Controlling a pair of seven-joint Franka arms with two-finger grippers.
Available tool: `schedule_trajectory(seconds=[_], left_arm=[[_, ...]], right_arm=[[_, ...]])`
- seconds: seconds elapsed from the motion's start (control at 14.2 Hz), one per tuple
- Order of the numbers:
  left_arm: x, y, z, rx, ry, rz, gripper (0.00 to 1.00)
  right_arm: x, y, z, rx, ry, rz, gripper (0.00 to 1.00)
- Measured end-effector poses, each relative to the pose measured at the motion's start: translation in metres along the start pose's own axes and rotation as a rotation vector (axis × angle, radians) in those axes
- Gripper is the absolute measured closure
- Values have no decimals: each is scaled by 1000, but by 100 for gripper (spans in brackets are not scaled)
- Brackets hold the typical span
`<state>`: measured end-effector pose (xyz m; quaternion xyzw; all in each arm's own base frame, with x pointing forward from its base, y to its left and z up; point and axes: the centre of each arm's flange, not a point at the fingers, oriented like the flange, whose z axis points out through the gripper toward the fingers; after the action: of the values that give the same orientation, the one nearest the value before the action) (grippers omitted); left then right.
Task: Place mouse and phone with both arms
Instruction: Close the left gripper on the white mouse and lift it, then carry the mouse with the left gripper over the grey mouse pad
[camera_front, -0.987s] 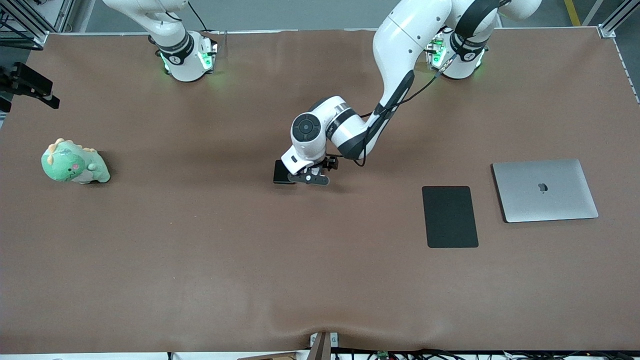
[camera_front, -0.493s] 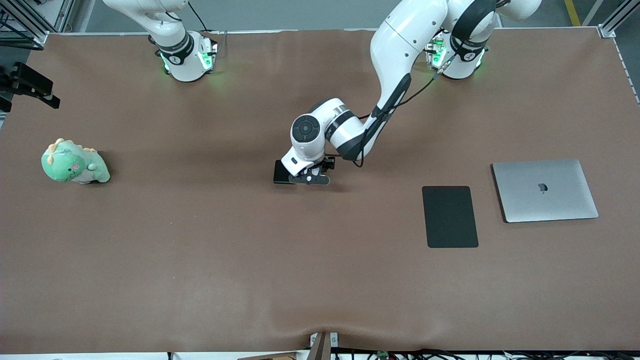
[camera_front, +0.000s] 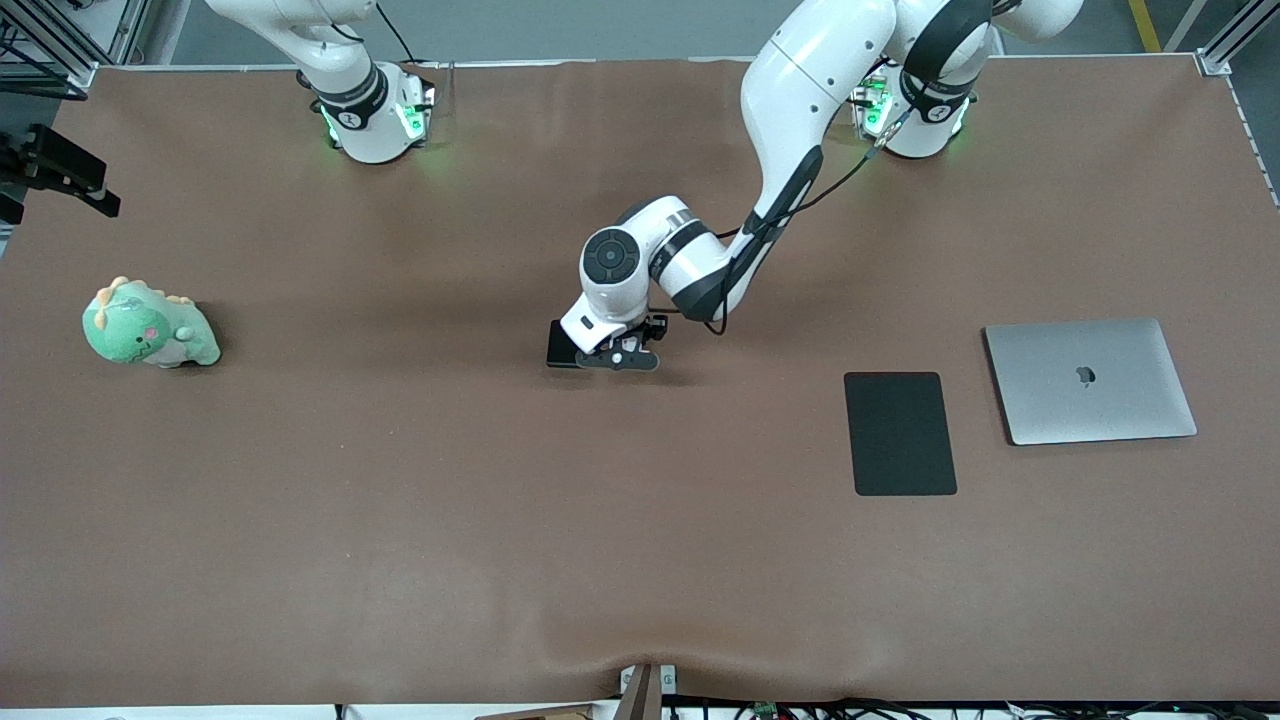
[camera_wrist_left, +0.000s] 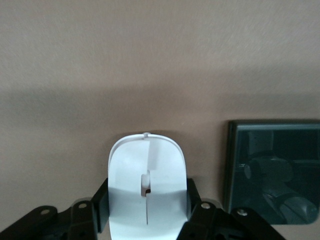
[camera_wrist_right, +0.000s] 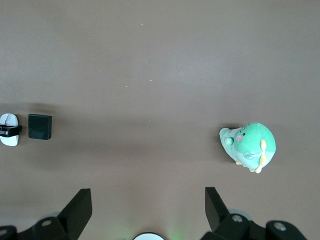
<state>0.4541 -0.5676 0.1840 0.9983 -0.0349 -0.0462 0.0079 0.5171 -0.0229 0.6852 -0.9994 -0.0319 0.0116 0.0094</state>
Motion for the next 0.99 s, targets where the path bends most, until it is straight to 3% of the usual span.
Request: schedule_trajectory(seconds=[0.42, 0.99], left_arm=[[28, -27, -92, -2, 28, -61, 40], [101, -166, -224, -21, 64, -283, 40]], right_arm=[[0, -1, 0, 0, 0, -2, 0], [0, -1, 0, 0, 0, -3, 0]])
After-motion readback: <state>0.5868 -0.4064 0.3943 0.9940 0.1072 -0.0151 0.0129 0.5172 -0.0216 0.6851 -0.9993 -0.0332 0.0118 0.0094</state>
